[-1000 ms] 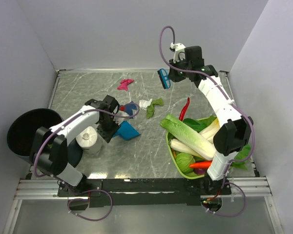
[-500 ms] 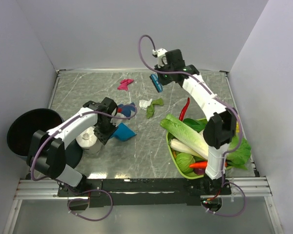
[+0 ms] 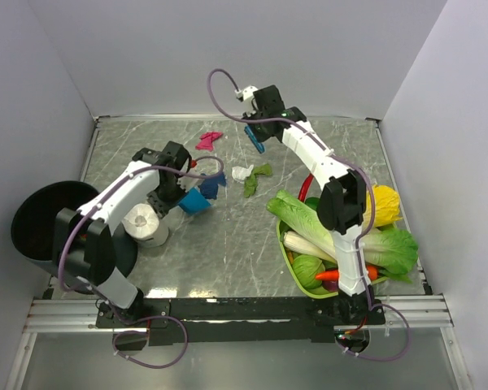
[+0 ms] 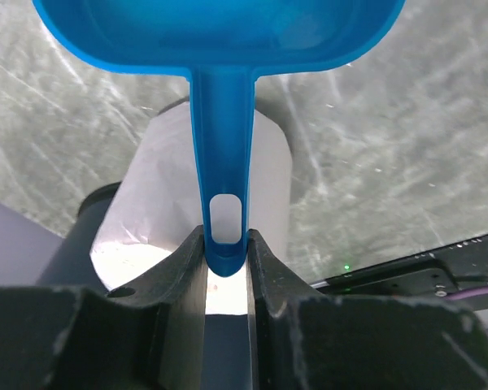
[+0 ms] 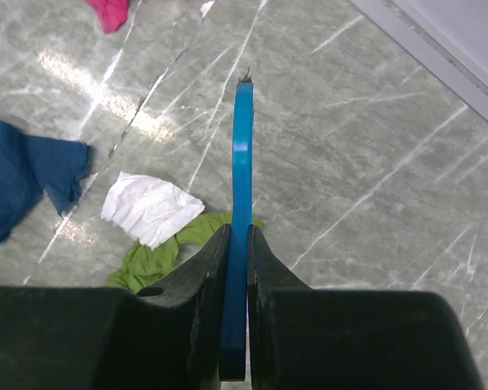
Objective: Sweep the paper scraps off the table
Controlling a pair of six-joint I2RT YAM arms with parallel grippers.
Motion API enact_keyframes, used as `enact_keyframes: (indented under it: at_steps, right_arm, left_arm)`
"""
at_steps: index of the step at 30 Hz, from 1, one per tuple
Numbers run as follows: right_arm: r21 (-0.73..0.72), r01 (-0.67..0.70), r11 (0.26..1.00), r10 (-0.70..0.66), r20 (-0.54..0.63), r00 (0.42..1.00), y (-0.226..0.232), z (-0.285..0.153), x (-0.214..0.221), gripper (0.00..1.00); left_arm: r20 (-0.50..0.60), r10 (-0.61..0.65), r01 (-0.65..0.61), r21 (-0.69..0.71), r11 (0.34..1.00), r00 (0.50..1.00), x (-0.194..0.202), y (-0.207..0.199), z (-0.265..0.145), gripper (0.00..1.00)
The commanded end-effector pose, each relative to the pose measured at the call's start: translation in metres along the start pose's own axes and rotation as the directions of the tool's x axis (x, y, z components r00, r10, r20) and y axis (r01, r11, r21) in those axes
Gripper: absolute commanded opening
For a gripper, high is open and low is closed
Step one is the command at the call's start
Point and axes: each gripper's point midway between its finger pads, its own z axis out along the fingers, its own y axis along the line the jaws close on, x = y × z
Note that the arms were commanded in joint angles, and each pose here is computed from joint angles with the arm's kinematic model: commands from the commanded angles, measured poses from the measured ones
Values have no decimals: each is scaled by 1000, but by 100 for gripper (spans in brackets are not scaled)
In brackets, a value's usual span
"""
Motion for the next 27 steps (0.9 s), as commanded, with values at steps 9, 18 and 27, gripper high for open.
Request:
enact_keyframes:
  at_steps: [9,18,27]
  right_arm:
    - [-141,130,981,-141,-67,988,75,25,19,0]
    - [-479,-68,875,18,-108,994,155,-3,20,0]
    - [-519,-140,843,107,-94,990,138,-63,1,0]
  left_arm:
    - [-206,101,-93,48,994,973,19,8,9,1]
    - [-158,152,-139,90,986,976,-13,-14,27,1]
    - [-90,150,-141,103,985,985,-46,-28,35,1]
